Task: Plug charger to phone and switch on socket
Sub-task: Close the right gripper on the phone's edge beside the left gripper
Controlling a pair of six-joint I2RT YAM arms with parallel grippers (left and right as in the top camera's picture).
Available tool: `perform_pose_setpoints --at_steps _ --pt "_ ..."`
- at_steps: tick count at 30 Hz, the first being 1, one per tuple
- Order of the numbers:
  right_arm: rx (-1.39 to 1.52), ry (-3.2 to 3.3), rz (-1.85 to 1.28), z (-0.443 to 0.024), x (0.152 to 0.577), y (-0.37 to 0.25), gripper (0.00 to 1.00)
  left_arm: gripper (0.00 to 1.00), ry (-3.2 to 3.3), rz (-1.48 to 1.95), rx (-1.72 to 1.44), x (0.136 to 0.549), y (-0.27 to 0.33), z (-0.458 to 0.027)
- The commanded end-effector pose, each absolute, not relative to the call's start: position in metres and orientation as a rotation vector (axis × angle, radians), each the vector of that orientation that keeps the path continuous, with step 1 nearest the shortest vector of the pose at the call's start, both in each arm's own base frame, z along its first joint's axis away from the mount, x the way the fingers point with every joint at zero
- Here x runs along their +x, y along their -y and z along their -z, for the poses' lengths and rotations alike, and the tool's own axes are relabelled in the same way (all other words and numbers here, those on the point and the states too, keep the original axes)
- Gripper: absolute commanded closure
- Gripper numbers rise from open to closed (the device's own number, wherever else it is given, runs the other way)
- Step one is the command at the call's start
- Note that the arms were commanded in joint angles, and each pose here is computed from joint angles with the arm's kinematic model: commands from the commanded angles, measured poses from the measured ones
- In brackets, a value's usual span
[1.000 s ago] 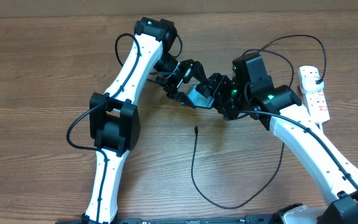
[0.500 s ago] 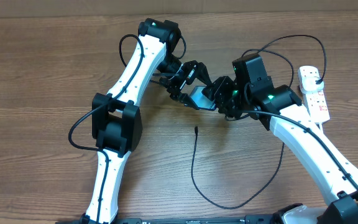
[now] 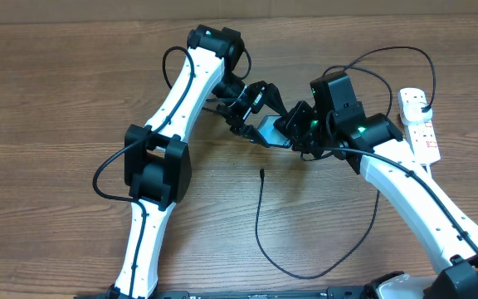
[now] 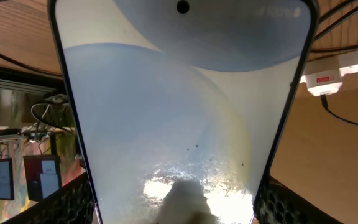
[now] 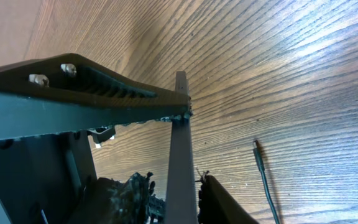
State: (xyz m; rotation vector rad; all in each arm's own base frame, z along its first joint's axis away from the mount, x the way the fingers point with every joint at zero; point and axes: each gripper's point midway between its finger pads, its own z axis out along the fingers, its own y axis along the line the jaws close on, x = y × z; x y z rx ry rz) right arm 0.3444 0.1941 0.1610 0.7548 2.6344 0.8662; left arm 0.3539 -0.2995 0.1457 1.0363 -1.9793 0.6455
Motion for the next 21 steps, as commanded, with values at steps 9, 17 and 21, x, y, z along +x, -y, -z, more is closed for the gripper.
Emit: perform_pose_setpoints --at_steps 9,17,21 --pt "0.748 -2.624 -0.846 -0.1617 0.3470 -0.1938 0.83 0.96 1.954 -0.700 1.009 0.3558 0.3074 -0.1571" --pt "0.748 -2.623 -0.847 -0.1617 0.3471 -0.1938 0.86 0.96 1.969 -0.704 1.004 0.3570 0.3071 -0.1558" --pt "0.748 -2.624 -0.846 -0.1616 0.3470 -0.1938 0.89 0.96 1.979 -0.702 1.001 0.3571 0.3064 -0.1547"
